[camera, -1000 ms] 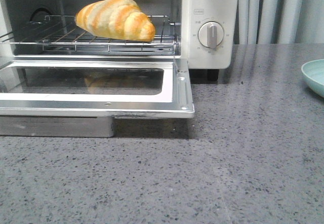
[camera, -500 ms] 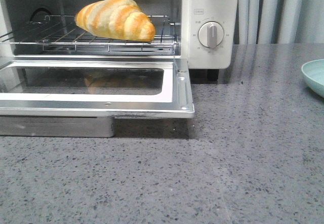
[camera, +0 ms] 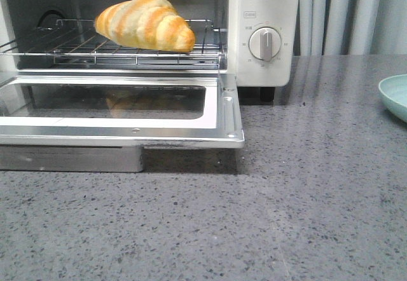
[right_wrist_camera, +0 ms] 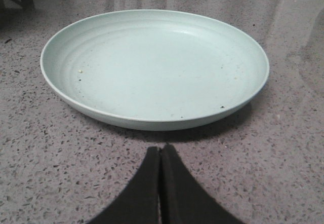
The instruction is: Put bread in oven
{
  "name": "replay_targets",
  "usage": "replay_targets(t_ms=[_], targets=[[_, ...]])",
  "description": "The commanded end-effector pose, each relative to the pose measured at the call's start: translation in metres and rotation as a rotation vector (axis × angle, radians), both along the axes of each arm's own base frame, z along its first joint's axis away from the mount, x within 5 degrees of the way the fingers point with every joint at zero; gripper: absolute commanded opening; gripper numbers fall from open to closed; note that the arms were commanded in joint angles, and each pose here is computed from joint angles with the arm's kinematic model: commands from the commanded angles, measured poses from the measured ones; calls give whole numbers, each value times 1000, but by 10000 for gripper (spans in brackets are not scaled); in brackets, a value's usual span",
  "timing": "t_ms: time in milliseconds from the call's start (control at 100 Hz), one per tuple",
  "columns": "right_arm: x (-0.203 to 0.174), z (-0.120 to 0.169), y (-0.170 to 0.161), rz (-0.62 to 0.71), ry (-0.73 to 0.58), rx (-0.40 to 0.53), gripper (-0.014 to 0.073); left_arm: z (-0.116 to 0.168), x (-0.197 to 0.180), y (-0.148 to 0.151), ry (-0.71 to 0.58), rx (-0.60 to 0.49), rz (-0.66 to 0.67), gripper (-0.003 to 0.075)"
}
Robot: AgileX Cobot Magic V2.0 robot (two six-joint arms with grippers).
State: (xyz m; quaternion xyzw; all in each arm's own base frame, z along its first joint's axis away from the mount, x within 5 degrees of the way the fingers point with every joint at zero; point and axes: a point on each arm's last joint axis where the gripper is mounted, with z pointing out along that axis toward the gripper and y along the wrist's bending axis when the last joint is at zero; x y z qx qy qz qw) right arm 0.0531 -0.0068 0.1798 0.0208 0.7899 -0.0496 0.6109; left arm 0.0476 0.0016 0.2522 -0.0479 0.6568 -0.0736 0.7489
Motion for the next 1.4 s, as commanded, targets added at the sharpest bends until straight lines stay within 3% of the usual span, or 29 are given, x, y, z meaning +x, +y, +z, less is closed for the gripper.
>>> replay_targets(t_ms=[0,90,380,550,730,1390], targets=[[-1,0,-1,-5,-35,-27,-69,2,0,-3,53,62,-30,-21],[-1,0,-1,-5,-35,-27,-69,-3,0,-4,111,74,-46,-21],[-1,0,-1,-5,-35,-27,-69,-5,1,-2,108,183,-13,-21],[-1,0,-1,-5,-35,-27,-69,-24,5,-5,128,188,-35,-21],[-1,0,-1,-5,-35,-27,-69,-38,4,-7,98,272,-51,-21],[-1,0,-1,-5,-35,-27,-69,-71,5,-7,308,254,-66,-21]])
